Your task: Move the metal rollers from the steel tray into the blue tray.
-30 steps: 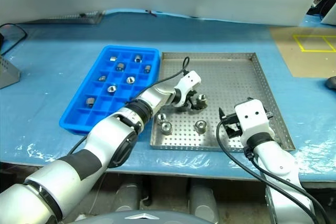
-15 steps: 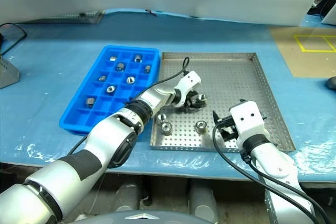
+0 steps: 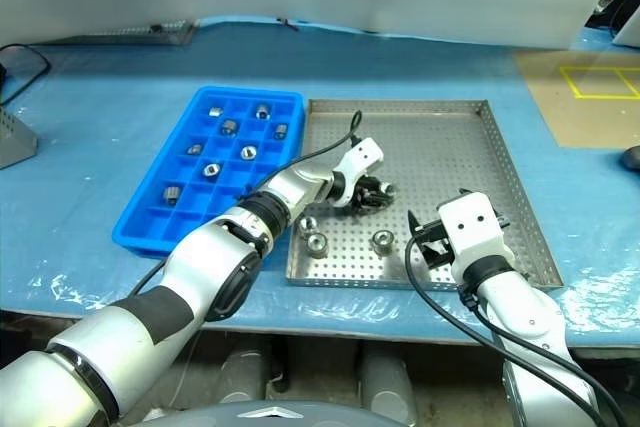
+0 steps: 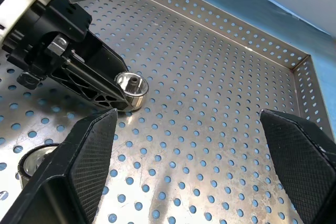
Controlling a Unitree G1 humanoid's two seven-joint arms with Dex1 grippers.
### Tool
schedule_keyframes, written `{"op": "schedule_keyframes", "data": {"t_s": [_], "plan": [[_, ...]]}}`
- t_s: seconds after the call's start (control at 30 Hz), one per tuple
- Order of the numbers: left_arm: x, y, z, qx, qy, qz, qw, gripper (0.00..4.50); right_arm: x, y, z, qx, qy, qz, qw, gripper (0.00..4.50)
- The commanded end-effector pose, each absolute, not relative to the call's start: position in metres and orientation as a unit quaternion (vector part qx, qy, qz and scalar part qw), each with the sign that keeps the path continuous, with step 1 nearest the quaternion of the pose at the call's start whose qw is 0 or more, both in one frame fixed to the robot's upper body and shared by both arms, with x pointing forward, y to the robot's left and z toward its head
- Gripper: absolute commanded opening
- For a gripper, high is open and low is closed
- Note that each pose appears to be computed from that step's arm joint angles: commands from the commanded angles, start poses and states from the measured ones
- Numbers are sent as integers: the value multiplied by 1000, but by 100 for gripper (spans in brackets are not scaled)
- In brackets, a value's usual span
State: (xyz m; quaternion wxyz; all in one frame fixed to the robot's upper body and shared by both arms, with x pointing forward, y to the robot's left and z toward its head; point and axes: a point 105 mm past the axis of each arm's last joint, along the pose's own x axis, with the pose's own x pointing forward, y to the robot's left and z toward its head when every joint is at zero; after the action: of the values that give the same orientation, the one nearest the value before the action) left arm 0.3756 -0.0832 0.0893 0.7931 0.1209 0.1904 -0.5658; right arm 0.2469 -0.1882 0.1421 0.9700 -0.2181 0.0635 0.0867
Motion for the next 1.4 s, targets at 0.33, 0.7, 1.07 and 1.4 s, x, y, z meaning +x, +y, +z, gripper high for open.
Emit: {"op": "schedule_keyframes", "data": {"t_s": [0.33, 0.7, 1.07, 1.4], "plan": [[374, -108, 121, 70, 116, -575, 807, 193, 252, -182, 155, -218, 30, 102, 970, 450], [407, -38, 186, 19, 56, -590, 806, 193, 251, -161, 180, -180, 7, 230, 956, 450], [410, 81, 217, 13, 19, -517, 856, 193, 299, -120, 184, -179, -13, 356, 917, 450], [361, 169, 194, 44, 12, -425, 904, 193, 321, -85, 174, -202, -22, 443, 873, 450]]}}
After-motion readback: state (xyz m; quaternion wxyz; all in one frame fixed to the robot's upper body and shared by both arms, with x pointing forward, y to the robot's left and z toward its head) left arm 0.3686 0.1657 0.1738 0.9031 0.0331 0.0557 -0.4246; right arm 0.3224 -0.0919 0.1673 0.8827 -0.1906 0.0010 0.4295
